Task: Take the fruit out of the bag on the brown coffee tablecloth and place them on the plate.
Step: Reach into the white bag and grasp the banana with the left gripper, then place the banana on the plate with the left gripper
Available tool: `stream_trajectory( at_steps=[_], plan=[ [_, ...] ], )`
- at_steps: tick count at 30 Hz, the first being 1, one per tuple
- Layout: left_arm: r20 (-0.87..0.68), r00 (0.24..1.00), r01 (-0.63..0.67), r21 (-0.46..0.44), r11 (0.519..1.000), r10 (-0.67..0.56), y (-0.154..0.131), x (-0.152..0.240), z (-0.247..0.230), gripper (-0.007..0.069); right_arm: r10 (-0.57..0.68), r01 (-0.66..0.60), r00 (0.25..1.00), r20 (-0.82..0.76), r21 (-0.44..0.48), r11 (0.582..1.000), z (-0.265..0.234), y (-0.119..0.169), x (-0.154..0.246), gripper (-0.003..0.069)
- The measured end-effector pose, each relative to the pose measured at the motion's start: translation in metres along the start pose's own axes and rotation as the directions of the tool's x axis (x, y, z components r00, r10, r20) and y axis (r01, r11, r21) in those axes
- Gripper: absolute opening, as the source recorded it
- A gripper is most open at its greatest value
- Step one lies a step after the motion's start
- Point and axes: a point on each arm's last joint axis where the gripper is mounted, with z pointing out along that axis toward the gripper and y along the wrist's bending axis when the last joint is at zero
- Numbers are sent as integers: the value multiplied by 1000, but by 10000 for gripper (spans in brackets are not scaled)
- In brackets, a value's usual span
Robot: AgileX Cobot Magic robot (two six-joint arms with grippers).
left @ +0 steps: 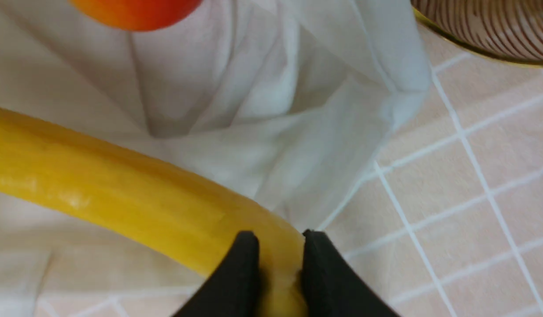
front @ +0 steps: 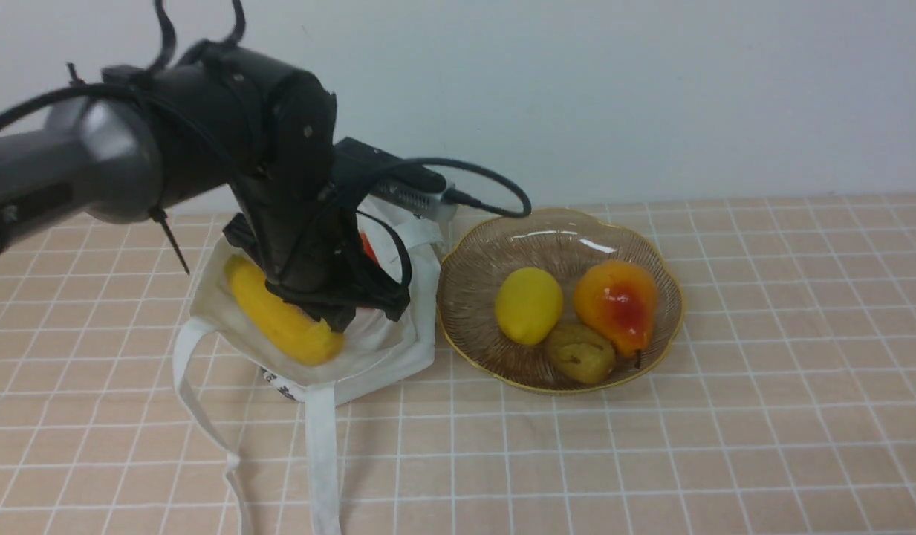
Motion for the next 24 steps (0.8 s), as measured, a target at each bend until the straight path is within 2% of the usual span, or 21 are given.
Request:
stream_trajectory(
  at_steps=[4, 6, 9, 12, 15, 19, 24],
  plan=[
    [31, 999, 18, 16, 1000, -18, 2, 3, -38, 97, 0, 0, 1000, 0, 0, 1000, 0, 0, 0, -15],
    [85, 995, 47, 94, 994, -55, -2, 5, -76, 97, 0, 0, 1000, 0, 0, 1000, 0, 0, 0, -15],
    [144, 987, 51, 165, 985, -75, -6, 4, -100, 97, 0, 0, 1000, 0, 0, 1000, 0, 0, 0, -15],
    [234, 971, -22, 308, 951, -54, -17, 3, -129, 97, -1, 1, 1000, 0, 0, 1000, 0, 0, 0, -15],
    [281, 959, -87, 383, 920, -26, -26, 0, -133, 97, -1, 1, 1000, 0, 0, 1000, 0, 0, 0, -15],
    [438, 897, -167, 466, 869, -63, -36, -25, -123, 97, -1, 1, 1000, 0, 0, 1000, 0, 0, 0, -15],
    [535, 816, -160, 573, 804, -219, -45, -66, -83, 97, -1, 1, 1000, 0, 0, 1000, 0, 0, 0, -15]
  ],
)
